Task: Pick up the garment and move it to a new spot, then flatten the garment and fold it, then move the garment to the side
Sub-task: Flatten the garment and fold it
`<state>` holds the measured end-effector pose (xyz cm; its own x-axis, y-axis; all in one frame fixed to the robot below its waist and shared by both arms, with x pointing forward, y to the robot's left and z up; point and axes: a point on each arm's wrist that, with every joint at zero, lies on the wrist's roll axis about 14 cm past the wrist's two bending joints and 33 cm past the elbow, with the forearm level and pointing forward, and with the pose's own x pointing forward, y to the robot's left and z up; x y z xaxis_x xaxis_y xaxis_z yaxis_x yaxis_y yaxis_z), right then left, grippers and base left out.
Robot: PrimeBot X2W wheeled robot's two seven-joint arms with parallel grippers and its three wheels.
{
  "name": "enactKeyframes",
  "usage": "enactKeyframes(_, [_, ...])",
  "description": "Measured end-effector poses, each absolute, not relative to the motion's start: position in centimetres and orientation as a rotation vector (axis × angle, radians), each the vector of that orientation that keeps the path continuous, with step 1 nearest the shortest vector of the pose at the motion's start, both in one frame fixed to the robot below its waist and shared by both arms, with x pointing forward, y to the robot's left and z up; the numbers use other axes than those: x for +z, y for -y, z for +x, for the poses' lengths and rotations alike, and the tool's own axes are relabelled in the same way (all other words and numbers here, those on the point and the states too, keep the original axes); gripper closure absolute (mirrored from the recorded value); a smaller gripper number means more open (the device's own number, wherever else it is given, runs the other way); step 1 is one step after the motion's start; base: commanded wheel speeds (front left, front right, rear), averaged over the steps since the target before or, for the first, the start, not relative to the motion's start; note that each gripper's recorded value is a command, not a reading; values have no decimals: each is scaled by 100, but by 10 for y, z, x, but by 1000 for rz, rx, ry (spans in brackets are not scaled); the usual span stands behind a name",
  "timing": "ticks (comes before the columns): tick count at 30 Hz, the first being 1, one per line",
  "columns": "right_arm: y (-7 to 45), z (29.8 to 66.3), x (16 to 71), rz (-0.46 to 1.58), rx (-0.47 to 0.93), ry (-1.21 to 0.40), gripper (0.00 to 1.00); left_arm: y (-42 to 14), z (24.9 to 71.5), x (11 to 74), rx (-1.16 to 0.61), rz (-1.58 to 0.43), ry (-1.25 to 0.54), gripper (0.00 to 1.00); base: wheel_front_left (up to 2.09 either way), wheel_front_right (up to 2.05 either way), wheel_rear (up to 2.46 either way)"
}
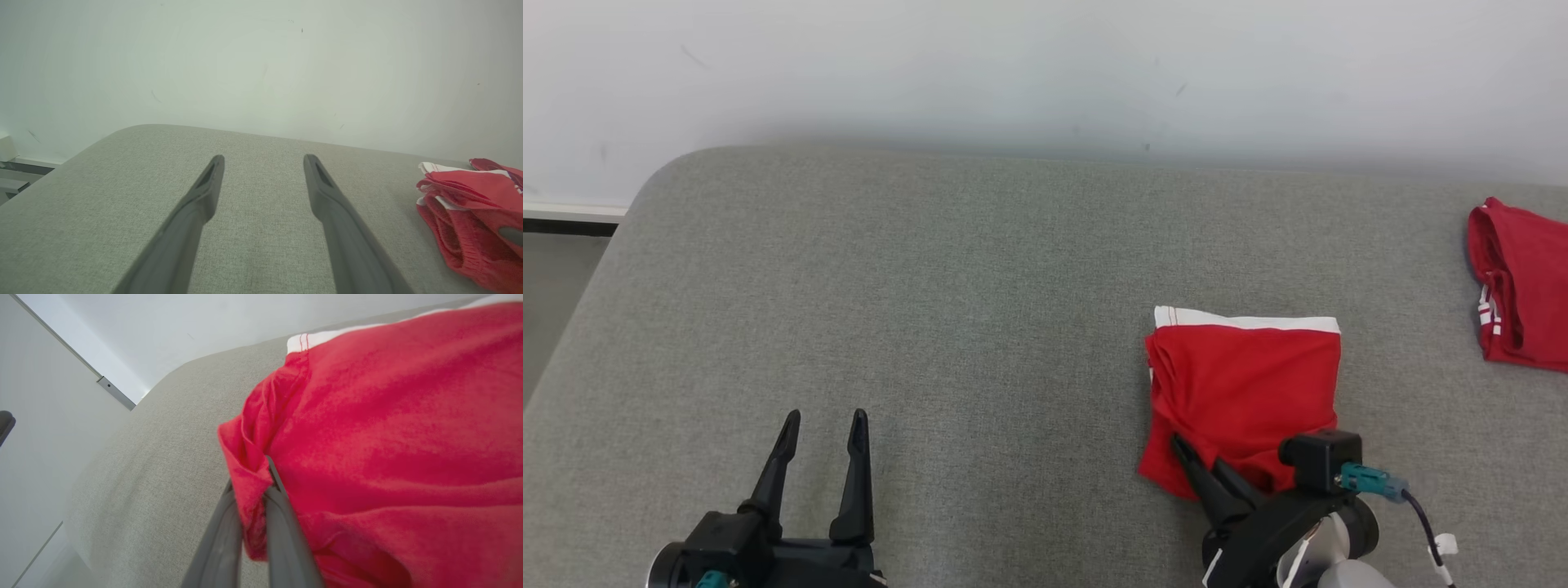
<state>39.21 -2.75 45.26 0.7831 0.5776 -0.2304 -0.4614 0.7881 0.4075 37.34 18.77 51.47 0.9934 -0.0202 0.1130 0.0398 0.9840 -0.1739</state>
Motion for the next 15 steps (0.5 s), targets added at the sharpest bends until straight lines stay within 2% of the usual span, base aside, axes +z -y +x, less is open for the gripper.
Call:
enactKeyframes(3, [24,389,447,354,569,-378,100,-187,373,514,-30,-178,108,0,0,0,0])
enactKeyframes(4, [25,389,446,358,565,-376,26,-188,373,514,-30,-178,108,0,0,0,0])
enactKeyframes(5, [26,389,447,359,560,-370,0,-187,373,514,-31,-178,108,0,0,0,0])
enactKeyframes(10, [36,396,461,381,526,-295,0,-186,374,515,-37,-179,113,0,0,0,0])
enactKeyframes(15, [67,410,484,383,452,-170,0,-182,373,516,-48,-182,115,0,0,0,0])
